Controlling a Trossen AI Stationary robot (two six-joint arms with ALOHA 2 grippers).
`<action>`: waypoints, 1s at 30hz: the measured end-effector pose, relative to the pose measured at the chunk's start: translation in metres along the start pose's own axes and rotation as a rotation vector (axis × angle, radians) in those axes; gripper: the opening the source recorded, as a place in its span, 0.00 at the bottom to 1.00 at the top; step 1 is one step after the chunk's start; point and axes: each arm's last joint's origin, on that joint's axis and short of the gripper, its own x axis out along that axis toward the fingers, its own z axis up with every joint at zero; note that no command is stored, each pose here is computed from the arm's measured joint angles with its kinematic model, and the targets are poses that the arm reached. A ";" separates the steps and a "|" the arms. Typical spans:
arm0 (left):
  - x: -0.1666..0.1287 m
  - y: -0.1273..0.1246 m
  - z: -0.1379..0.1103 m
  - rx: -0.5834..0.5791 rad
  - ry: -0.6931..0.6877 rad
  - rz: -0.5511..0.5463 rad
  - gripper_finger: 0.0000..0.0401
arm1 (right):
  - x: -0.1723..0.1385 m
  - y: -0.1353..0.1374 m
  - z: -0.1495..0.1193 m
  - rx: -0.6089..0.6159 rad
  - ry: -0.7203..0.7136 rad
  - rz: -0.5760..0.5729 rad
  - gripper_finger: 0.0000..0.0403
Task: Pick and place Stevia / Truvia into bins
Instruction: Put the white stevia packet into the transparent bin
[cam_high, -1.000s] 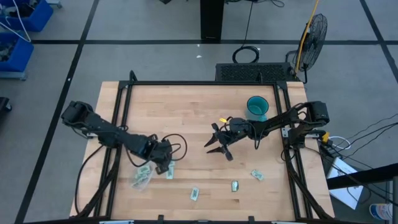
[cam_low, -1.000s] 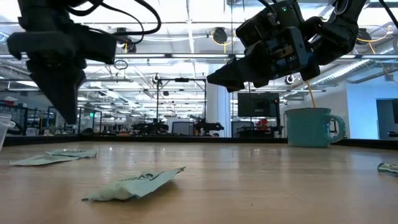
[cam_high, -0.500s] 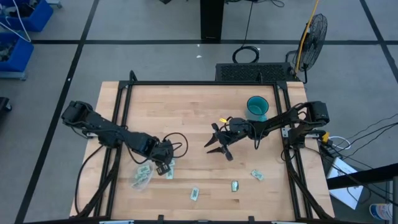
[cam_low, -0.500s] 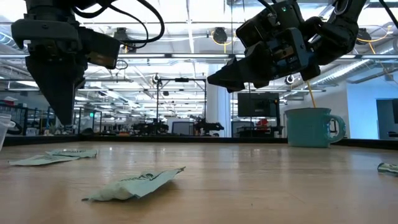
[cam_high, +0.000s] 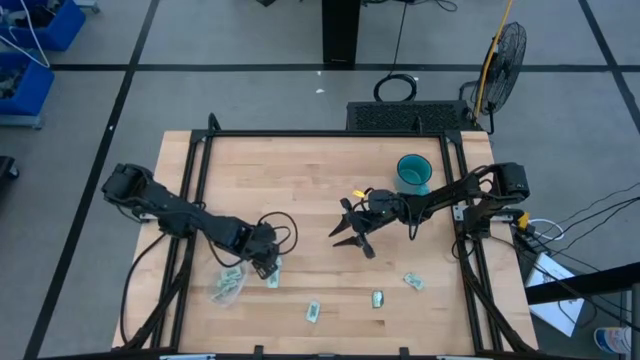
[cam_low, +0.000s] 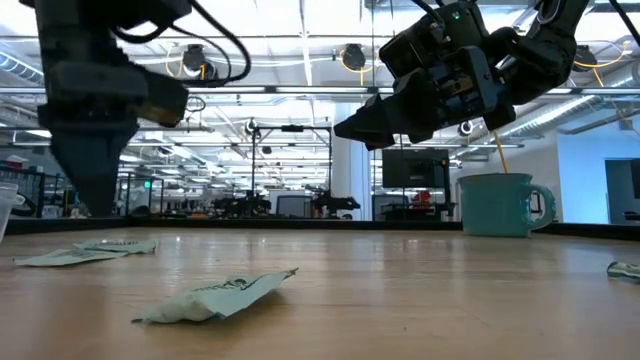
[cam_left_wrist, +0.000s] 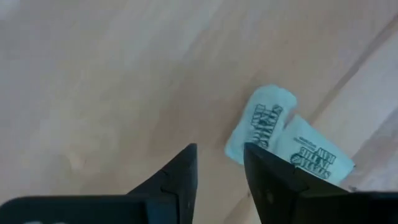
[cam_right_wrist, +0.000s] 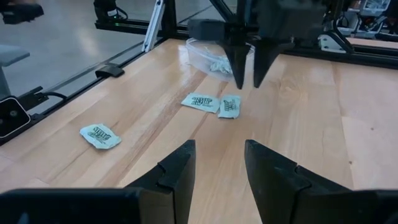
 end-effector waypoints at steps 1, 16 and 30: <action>0.004 -0.001 -0.001 -0.027 0.013 -0.019 0.33 | 0.000 0.000 0.000 0.002 0.003 0.000 0.33; 0.014 0.004 -0.005 -0.063 0.051 -0.014 0.25 | 0.000 0.000 0.000 -0.001 -0.003 0.000 0.33; 0.014 0.001 -0.006 -0.082 0.041 -0.032 0.25 | 0.000 0.000 0.000 0.000 -0.002 0.000 0.33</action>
